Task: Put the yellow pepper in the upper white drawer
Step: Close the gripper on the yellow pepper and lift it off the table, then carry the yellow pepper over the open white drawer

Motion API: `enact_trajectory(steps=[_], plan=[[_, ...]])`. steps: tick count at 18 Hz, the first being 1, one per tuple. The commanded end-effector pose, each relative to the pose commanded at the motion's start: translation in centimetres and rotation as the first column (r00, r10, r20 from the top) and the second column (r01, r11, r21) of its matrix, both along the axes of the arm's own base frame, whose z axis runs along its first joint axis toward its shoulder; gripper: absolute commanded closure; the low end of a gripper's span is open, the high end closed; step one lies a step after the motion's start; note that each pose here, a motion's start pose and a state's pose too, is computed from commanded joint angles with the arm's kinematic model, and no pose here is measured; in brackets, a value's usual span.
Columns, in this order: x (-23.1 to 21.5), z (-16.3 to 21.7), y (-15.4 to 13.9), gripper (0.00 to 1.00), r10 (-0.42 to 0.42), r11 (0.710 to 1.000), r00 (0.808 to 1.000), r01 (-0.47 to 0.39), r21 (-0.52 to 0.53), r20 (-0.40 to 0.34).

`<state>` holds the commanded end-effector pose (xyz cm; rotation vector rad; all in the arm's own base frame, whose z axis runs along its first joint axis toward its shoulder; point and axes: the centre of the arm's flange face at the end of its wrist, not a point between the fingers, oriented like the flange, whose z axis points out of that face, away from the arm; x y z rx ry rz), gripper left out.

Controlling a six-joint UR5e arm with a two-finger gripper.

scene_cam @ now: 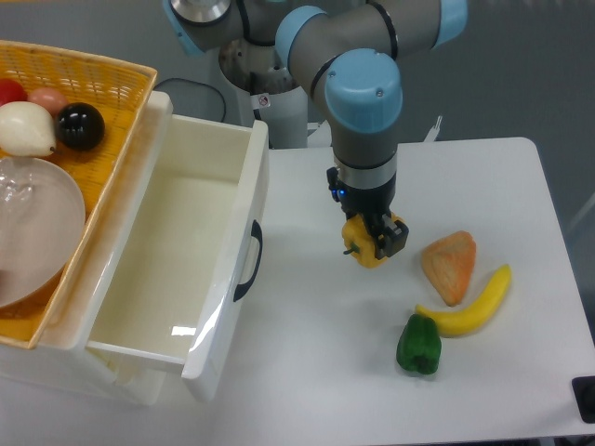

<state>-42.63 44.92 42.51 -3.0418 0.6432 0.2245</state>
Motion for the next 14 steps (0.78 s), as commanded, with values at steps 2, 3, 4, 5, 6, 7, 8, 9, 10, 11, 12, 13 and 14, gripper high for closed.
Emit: enact_trajectory(steps=[2,3,4,5,6,7,8,9,10,11,12,13,14], plan=[[-0.3,0.9,-0.1,0.93,0.089,0.995,0.996,-0.091,0.052,0.03],[-0.5,1.2,-0.6,0.93,0.14,0.986,0.987,-0.146,0.078,0.074],[-0.8,1.6,-1.0,0.93,0.182,0.976,0.978,-0.192,0.102,0.101],[-0.8,1.9,-1.0,0.93,0.218,0.965,0.968,-0.232,0.118,0.124],[-0.5,2.2,-0.9,0.93,0.261,0.952,0.954,-0.28,0.121,0.147],[0.0,3.5,-1.1,0.93,0.302,0.937,0.94,-0.323,0.135,0.157],[0.6,4.4,-1.2,0.93,0.33,0.922,0.927,-0.358,0.151,0.178],[0.9,4.8,-0.9,0.93,0.364,0.898,0.905,-0.403,0.175,0.221],[1.4,5.5,-0.6,0.93,0.402,0.866,0.876,-0.458,0.2,0.267],[2.2,7.0,-0.8,0.93,0.436,0.832,0.85,-0.506,0.228,0.296],[3.1,8.4,-0.9,0.93,0.458,0.802,0.828,-0.541,0.252,0.323],[4.0,9.5,-0.8,0.93,0.472,0.778,0.809,-0.569,0.267,0.35],[4.7,10.4,-0.7,0.93,0.5,0.742,0.777,-0.612,0.273,0.382]])
